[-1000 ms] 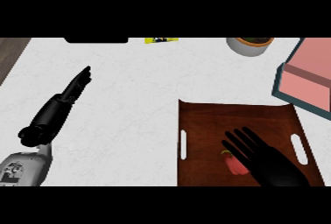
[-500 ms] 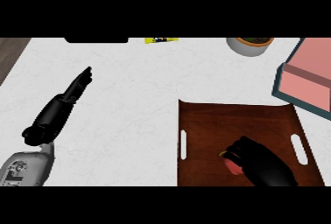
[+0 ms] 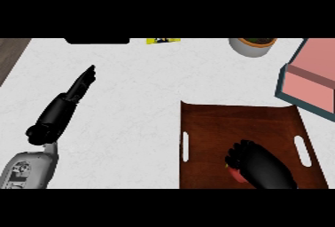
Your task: Pick the bell pepper from the tray and place it in the cardboard box
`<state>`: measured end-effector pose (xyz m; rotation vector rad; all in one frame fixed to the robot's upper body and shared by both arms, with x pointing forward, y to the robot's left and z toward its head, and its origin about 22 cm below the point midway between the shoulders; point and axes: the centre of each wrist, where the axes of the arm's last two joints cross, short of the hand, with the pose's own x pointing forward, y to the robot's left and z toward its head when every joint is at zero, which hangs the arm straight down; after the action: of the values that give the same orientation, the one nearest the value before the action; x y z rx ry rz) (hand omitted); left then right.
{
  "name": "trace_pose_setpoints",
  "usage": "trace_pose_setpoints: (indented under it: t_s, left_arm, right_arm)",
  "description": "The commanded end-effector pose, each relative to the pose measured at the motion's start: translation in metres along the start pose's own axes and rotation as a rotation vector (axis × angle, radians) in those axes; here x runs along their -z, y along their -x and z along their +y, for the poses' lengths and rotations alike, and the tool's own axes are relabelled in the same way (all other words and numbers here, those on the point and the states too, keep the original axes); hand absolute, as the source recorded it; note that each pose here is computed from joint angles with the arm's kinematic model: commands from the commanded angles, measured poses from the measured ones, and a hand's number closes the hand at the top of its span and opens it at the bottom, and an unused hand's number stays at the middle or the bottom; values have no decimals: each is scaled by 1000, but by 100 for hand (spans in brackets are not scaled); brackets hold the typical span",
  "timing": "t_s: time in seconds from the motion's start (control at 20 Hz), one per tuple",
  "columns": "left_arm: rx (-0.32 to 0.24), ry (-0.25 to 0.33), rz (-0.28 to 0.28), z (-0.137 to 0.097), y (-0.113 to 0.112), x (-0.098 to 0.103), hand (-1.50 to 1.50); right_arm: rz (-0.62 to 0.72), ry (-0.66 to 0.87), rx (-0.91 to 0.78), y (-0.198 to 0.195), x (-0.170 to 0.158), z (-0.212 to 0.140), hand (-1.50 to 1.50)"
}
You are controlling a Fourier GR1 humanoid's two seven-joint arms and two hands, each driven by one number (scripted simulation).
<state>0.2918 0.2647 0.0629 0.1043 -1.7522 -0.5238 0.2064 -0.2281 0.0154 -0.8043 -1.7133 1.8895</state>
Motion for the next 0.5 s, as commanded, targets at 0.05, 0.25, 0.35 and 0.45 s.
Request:
trace_pose_setpoints:
  t_s: [0.05, 0.25, 0.35, 0.45]
  left_arm:
    - [-1, -4, -2, 6, -6, 10, 0]
    - [-1, 32, -20, -18, 7, -4, 0]
    - [0, 8, 7, -4, 4, 1, 0]
    - [-27, 12, 5, 5, -19, -14, 0]
  right_arm:
    - [-28, 32, 108, 25, 27, -3, 150]
    - [-26, -79, 336, 49, 49, -9, 150]
    - [-51, 7, 326, 76, 44, -25, 150]
    - [-51, 41, 295, 62, 38, -38, 150]
